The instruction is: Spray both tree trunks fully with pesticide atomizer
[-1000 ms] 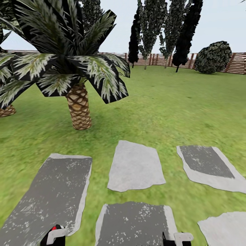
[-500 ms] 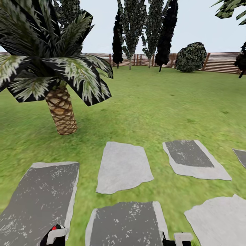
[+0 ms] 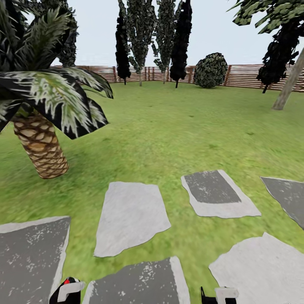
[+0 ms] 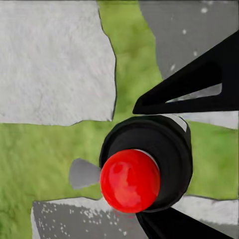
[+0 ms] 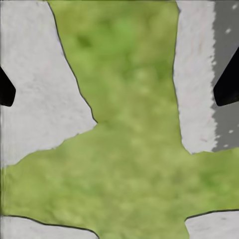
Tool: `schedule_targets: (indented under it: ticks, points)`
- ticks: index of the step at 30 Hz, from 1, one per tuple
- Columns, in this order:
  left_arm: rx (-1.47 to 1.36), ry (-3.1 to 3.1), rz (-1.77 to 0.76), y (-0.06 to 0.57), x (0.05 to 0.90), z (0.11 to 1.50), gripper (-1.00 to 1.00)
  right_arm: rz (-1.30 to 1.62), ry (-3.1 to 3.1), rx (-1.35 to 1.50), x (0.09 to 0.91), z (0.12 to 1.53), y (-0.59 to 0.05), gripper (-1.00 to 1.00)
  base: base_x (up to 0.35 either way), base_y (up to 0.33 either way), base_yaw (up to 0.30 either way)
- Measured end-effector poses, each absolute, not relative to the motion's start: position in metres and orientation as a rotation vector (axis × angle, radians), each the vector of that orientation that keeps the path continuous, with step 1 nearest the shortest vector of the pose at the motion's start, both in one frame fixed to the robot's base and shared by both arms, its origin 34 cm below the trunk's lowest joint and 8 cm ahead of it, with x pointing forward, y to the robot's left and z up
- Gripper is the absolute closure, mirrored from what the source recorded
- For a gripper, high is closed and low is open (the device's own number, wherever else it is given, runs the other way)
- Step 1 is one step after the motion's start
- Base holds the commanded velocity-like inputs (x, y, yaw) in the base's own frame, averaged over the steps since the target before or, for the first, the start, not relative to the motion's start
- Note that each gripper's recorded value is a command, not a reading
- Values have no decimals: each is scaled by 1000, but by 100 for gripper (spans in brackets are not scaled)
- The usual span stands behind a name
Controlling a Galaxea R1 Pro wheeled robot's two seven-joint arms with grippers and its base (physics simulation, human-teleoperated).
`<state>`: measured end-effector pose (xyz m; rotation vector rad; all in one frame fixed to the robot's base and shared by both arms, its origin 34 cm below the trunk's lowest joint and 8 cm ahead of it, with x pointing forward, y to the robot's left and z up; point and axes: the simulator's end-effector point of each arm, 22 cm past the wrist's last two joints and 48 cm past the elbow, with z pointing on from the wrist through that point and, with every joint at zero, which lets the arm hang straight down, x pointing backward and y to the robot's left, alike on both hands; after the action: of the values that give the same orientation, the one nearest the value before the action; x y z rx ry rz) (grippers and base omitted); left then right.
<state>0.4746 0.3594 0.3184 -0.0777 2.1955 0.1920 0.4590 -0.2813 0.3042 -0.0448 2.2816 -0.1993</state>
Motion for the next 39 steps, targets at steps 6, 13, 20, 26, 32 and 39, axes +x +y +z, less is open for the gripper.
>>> schedule_targets:
  ticks: [6, 13, 20, 26, 32, 39]
  points:
    - [-78, 2195, 192, 359, 475, 318, 100, -199, 2282, -45, 459, 304, -281, -100, 238, -164, -273]
    - [-80, 2195, 193, 360, 475, 318, 100, -199, 2282, -45, 459, 304, -281, -100, 240, -164, -274]
    - [-80, 2196, 193, 360, 474, 318, 100, -198, 2282, -45, 459, 304, -281, -100, 268, -162, -274]
    - [-81, 2197, 193, 360, 474, 318, 100, -198, 2282, -46, 459, 304, -281, -100, 289, -138, -274]
    - [-80, 2198, 193, 360, 474, 318, 100, -196, 2282, -46, 459, 304, -280, -100, 307, -93, -273]
    - [-80, 2198, 193, 360, 474, 318, 100, -196, 2282, -46, 459, 304, -280, -100, 328, -10, -273]
